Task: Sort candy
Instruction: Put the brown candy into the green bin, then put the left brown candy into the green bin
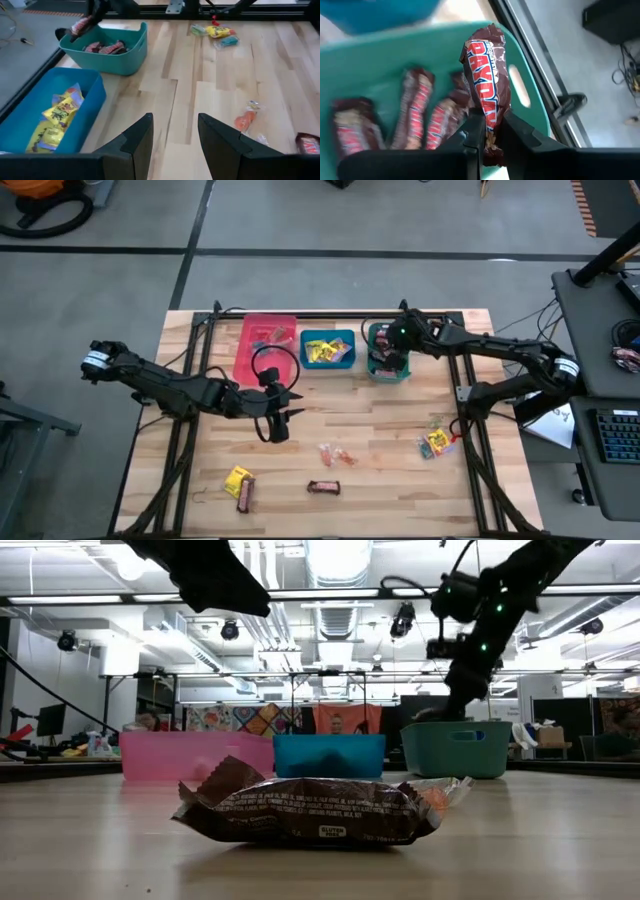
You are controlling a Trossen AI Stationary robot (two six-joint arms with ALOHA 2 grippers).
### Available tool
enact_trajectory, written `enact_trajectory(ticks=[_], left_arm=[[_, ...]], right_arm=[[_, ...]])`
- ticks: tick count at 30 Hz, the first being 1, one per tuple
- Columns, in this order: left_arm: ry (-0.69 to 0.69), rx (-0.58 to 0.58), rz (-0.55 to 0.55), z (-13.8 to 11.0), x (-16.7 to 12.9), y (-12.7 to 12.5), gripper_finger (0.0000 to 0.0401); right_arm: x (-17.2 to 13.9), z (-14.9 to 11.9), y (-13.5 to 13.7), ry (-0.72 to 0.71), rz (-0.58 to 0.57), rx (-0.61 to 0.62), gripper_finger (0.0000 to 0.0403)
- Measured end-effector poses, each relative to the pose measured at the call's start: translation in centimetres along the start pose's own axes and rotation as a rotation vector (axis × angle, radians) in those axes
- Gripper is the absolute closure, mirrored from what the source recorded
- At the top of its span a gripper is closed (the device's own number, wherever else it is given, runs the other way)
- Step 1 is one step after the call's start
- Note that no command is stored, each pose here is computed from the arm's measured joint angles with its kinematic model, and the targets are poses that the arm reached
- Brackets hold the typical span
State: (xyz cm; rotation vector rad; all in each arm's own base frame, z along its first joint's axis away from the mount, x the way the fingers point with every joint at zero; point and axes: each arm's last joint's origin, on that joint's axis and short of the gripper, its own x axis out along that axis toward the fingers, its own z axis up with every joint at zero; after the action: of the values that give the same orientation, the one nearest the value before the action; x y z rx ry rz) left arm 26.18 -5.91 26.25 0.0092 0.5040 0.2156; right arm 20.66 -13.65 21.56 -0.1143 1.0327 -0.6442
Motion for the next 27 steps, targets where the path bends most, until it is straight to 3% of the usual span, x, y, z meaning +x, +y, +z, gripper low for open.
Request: enact_trajectory(ticks=[7,16,22,27], left_arm=[[-0.001,0.003,0.007,0.0,0.0,0.1,0.0262],[-0.004,-0.006,0.021,0.0,0.0,0.1,0.0262],[-0.004,-0.036,0.023,0.0,0.0,0.1,0.0262],[0.101,-0.136,-0.002,-0.3,-0.4,0.1,0.0262]], right_arm=[[1.6,-0.4,-0.5,0.058,-0.009,0.051,0.0352],[2.7,-0.8,-0.6,0.104,-0.012,0.108,0.0285],[2.0,-0.7,-0.8,0.087,-0.015,0.15,0.0261],[0.1,-0.4,-0.5,0.049,0.11,0.26,0.0264]])
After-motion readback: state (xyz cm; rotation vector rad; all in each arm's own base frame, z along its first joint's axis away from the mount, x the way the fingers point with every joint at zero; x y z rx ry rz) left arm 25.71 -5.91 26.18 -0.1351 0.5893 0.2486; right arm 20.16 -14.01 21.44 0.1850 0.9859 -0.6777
